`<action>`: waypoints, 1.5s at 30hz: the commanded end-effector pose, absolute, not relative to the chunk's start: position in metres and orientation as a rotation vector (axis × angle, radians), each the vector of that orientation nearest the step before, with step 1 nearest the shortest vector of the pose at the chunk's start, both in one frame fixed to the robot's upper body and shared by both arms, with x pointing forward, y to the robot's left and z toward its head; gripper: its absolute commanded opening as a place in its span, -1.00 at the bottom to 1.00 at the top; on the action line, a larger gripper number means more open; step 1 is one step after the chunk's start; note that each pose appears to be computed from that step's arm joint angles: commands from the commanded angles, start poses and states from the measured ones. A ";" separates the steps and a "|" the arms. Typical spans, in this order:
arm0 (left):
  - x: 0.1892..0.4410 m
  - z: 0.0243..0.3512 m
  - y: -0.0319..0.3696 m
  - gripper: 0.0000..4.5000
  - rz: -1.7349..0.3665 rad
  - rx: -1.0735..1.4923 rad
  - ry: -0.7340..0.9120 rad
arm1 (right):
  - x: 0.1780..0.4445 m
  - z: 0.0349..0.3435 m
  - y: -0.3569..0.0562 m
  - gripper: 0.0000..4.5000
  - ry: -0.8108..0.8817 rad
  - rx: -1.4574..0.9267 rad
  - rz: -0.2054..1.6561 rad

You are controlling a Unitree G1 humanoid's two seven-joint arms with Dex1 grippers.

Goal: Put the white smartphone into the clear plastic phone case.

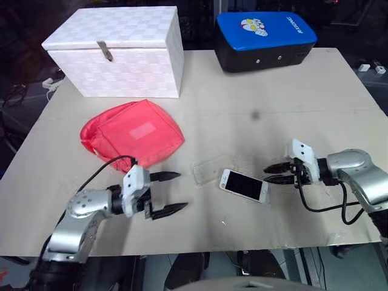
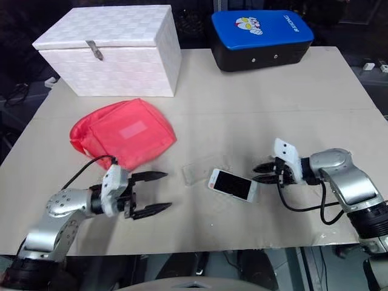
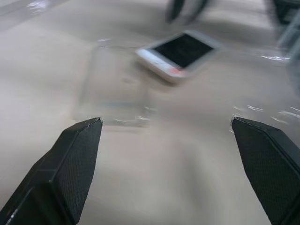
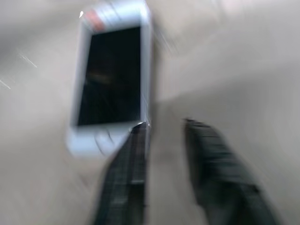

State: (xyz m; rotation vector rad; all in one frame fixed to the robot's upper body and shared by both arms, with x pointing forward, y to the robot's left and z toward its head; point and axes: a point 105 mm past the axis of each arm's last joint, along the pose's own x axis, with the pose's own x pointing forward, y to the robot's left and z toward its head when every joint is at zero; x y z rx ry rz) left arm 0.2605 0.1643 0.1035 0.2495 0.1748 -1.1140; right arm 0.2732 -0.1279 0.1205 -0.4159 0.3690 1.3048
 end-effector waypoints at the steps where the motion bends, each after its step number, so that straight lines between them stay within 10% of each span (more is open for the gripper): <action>1: 0.282 0.115 0.151 1.00 -1.080 0.296 0.228 | 0.260 0.138 -0.108 0.26 0.259 -0.487 1.314; 12: 0.350 0.097 0.116 1.00 -1.087 0.580 0.418 | 0.248 0.130 -0.087 0.26 0.166 -0.564 1.198; 23: 0.331 0.083 0.125 -0.97 -0.981 0.391 0.644 | 0.252 0.095 -0.075 0.29 0.212 -0.779 1.148; 35: 0.315 0.110 0.153 -0.97 -0.484 -0.131 0.722 | 0.299 0.097 -0.128 0.29 0.305 -0.813 0.699; 45: 0.304 0.109 0.145 -0.97 -0.493 -0.288 0.683 | 0.312 0.110 -0.118 0.29 0.239 -0.663 0.720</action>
